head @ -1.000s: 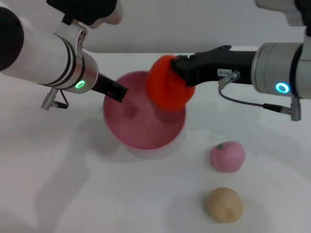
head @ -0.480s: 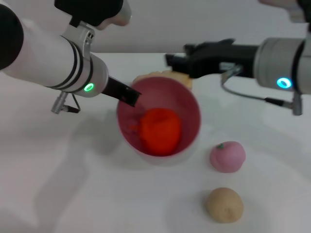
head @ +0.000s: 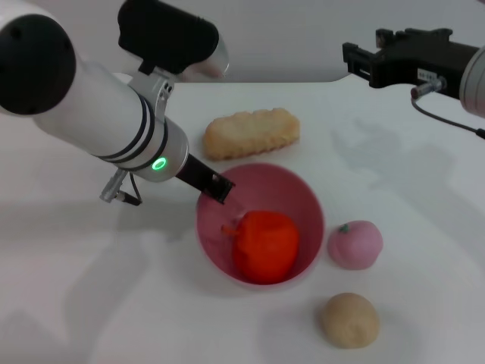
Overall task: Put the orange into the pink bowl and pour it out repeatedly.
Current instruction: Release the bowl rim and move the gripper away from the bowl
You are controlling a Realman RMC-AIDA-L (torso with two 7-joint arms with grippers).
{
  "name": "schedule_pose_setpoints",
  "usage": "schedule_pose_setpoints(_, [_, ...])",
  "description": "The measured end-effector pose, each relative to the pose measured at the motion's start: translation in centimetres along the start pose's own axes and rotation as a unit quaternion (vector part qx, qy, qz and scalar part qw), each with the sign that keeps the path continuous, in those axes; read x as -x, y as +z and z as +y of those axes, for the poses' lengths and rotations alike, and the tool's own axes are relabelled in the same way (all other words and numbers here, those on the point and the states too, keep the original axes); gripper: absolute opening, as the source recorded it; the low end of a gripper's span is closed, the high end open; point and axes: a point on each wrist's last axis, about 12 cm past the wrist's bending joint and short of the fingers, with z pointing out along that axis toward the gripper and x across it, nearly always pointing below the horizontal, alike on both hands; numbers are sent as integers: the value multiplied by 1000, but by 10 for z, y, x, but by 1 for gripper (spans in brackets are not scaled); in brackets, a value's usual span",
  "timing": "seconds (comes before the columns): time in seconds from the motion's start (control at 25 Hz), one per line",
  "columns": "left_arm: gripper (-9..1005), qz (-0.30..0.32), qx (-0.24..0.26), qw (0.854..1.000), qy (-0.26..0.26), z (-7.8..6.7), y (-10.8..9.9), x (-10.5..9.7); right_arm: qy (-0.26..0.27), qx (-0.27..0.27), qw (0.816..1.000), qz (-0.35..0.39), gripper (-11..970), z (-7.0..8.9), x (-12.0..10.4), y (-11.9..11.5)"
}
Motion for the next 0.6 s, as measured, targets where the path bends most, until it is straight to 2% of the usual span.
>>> schedule_pose_setpoints(0.04, [73, 15, 1, 1000, -3, 2, 7, -3, 2, -1, 1000, 1, 487, -1, -1, 0])
schedule_pose_setpoints(0.24, [73, 29, 4, 999, -13, 7, 17, -7, 8, 0, 1000, 8, 487, -1, -5, 2])
schedule_pose_setpoints(0.6, [75, 34, 7, 999, -22, 12, 21, -10, 6, 4, 1000, 9, 490, 1, -5, 4])
